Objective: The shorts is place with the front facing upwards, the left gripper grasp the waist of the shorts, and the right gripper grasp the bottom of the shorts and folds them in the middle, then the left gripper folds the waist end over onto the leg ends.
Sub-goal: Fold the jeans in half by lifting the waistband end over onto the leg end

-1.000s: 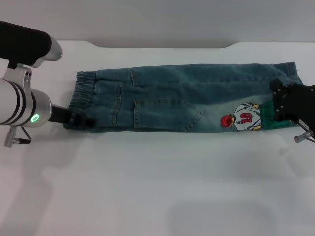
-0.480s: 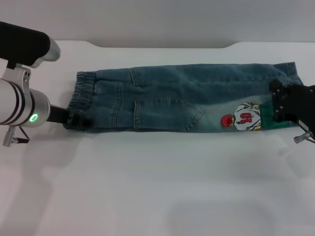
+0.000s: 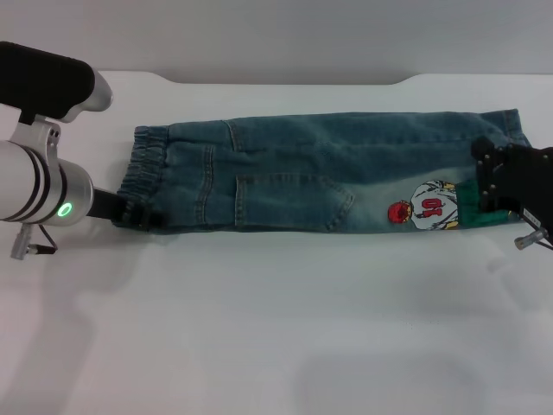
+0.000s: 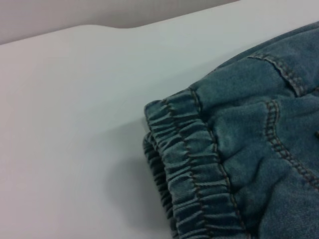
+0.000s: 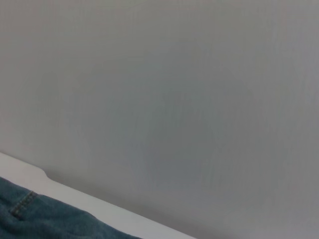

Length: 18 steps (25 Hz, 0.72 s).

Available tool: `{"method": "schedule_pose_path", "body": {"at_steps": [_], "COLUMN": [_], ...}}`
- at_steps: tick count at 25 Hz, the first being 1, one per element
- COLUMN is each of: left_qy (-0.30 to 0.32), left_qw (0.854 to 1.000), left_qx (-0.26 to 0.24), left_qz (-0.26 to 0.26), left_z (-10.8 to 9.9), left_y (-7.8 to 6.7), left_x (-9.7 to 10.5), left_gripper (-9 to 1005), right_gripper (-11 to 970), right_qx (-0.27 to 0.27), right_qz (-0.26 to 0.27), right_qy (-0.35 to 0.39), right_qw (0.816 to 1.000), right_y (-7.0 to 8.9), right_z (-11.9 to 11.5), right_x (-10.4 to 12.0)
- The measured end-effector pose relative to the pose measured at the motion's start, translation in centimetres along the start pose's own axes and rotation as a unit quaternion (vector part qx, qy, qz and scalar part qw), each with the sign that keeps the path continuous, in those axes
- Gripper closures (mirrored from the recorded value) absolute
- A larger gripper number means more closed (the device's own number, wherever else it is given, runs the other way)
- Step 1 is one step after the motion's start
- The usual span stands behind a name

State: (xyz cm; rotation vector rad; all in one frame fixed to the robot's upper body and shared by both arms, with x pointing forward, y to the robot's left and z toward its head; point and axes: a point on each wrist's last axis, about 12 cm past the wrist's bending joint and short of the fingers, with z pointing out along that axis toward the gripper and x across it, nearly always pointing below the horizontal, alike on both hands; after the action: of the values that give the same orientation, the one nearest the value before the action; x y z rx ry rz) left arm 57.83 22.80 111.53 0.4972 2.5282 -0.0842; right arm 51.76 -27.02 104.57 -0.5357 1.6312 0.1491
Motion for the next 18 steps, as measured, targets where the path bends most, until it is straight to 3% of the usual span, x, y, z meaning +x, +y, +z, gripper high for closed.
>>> {"method": "schedule_pose_path", "body": {"at_steps": [10, 18], "left_qy": [0.001, -0.023], "left_qw": [1.000, 0.999], "left_qx": [0.004, 0.005], "left_qz": [0.016, 0.027], "left_z": [0.6, 0.2], "left_y": [-0.8, -1.1], "left_x": [0.1, 0.0], "left_gripper": [211, 345], "right_gripper": [959, 959], "right_qx": [0.002, 0.000], "right_qz": [-0.001, -0.003], "right_qy": [-0.009, -0.010], "right_qw": [1.000, 1.000], "right_y": [-0.1, 0.1], "right_z": [-0.1, -0.2], "right_x": [-0.5, -0.5]}}
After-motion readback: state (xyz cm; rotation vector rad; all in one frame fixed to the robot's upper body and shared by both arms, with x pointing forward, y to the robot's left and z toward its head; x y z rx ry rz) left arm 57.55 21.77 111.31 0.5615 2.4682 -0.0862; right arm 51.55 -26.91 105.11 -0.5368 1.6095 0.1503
